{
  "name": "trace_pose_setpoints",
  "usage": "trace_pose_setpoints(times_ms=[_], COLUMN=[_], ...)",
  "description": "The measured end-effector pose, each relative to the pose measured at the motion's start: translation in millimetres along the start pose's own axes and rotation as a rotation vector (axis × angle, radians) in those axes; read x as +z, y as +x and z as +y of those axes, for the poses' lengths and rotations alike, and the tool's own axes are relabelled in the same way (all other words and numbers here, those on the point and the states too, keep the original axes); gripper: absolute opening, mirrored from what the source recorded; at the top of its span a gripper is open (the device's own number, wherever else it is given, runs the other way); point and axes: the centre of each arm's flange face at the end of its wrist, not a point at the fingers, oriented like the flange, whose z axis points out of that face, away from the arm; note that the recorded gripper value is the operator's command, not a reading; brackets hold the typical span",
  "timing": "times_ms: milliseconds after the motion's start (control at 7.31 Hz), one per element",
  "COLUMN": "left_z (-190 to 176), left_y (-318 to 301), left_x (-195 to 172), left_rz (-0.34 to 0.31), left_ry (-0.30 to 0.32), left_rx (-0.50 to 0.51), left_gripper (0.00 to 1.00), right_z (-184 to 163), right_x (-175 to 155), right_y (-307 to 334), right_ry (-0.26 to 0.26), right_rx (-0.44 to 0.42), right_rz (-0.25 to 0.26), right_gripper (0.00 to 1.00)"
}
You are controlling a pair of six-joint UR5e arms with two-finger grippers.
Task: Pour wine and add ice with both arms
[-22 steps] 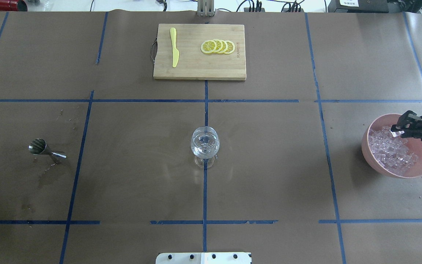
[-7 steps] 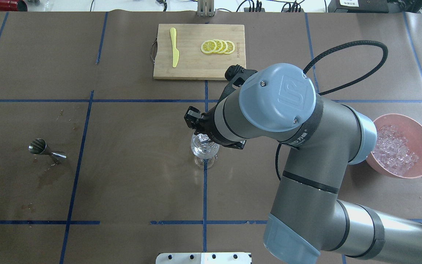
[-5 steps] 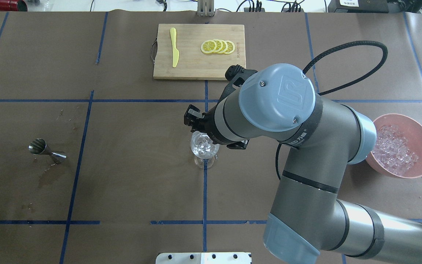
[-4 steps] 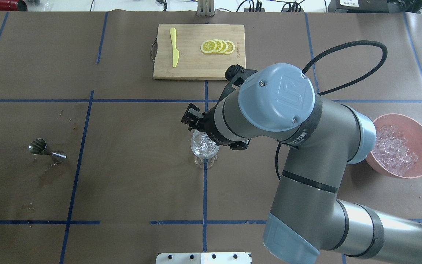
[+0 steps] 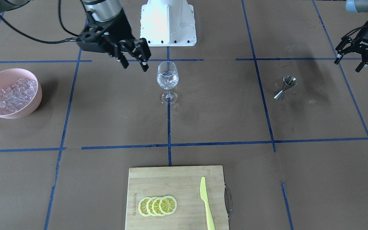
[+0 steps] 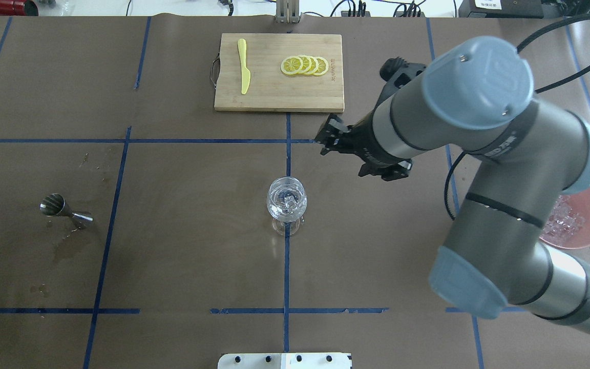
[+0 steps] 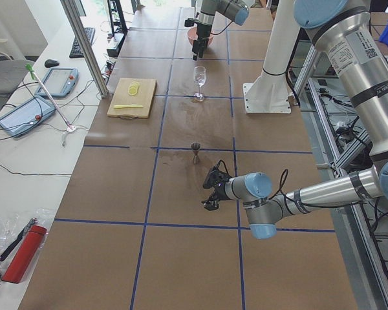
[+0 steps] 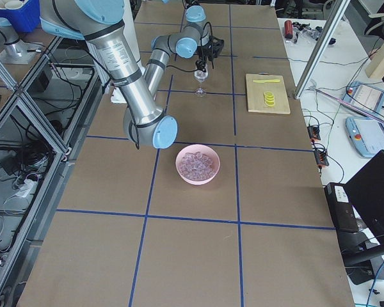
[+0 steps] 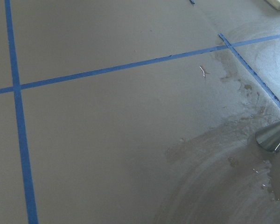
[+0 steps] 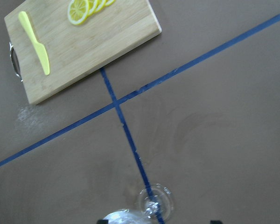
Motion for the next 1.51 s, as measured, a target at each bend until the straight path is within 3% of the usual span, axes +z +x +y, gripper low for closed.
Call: trace_pose_setpoints(times_ms=[274, 821, 958, 1232, 1506], left_z=[-32.1, -187.5, -224.2, -276.4, -269.9], left_y=[-35.1, -71.0, -66.6, -63.6, -69.7], left_x=[2.0, -5.7, -24.2, -70.2, -84.0], left_rz=[-0.073, -0.182, -0.177, -0.186, -0.19], left_ry=[-0.046, -0.255, -0.309, -0.387, -0.45], left_rx=[0.039, -0.002, -0.041, -0.134, -0.197], left_gripper=[1.0, 1.0, 1.0, 1.0, 1.0], right_z=[-79.3, -230.4, -257.8, -284.5, -287.9], right_x=[-29.3, -81.5, -85.2, -85.9, -86.2], right_y=[94.0, 293.7, 334.7, 389.3, 407.7], right_ry=[0.007, 0.011, -0.005, -0.046, -0.059], right_rx=[-0.112, -0.397, -0.448, -0.505, -0.508], right_rz=[0.077, 0.253, 0.289, 0.326, 0.334], right_gripper=[0.79, 0.8, 1.0, 1.0, 1.0])
